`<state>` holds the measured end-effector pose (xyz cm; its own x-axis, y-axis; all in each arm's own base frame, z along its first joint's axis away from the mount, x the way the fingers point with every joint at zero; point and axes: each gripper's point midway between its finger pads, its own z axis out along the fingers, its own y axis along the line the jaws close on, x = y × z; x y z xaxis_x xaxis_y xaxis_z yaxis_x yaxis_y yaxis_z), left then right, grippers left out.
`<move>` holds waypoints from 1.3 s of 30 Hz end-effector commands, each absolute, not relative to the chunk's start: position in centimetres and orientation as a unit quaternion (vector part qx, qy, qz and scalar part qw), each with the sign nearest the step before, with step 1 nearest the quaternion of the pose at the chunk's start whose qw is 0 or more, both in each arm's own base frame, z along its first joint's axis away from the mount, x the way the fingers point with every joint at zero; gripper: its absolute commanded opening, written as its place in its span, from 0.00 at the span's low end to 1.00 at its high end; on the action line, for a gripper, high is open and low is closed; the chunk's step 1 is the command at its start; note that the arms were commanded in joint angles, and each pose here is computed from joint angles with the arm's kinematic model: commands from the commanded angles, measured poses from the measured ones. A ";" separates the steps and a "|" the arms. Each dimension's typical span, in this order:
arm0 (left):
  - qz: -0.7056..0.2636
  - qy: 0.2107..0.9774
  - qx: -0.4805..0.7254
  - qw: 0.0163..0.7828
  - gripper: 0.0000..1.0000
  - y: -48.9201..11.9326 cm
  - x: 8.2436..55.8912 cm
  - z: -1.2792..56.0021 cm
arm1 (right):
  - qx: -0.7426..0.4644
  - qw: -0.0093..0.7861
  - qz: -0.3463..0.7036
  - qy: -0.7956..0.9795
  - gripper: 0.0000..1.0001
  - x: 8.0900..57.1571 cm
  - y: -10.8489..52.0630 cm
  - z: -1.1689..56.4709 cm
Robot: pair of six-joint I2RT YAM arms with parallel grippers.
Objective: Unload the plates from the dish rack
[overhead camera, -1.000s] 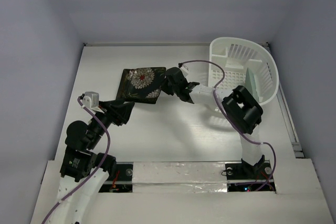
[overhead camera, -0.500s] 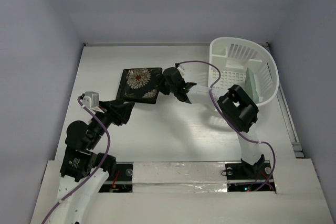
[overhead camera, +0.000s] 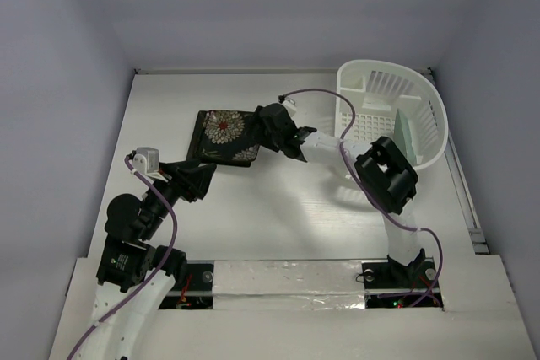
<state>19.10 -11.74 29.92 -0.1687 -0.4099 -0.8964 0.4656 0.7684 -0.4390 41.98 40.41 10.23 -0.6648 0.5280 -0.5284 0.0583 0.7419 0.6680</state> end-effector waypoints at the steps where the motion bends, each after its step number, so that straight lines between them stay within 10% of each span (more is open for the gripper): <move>1: -0.346 0.670 0.022 0.657 0.50 -11.8 19.1 30.8 | 0.120 0.425 0.264 0.857 0.81 43.3 39.6 14.6; 9: -0.346 0.670 0.022 0.657 0.50 -11.8 19.1 30.8 | 0.076 0.440 0.189 0.875 0.77 43.2 37.3 14.8; 16: -0.348 0.667 0.024 0.658 0.50 -11.8 19.0 31.0 | 0.041 0.519 0.192 0.832 0.00 40.2 33.4 24.6; 23: -0.351 0.662 0.028 0.662 0.50 -11.8 18.7 31.2 | 0.074 0.609 0.077 0.786 0.00 37.3 19.9 33.0; 33: -0.361 0.645 0.037 0.672 0.50 -11.9 17.5 32.0 | 0.178 0.555 -0.113 0.804 0.00 33.9 1.3 29.7; 39: -0.368 0.637 0.042 0.676 0.50 -12.0 16.9 32.4 | 0.154 0.449 -0.241 0.846 0.32 32.8 -2.0 26.0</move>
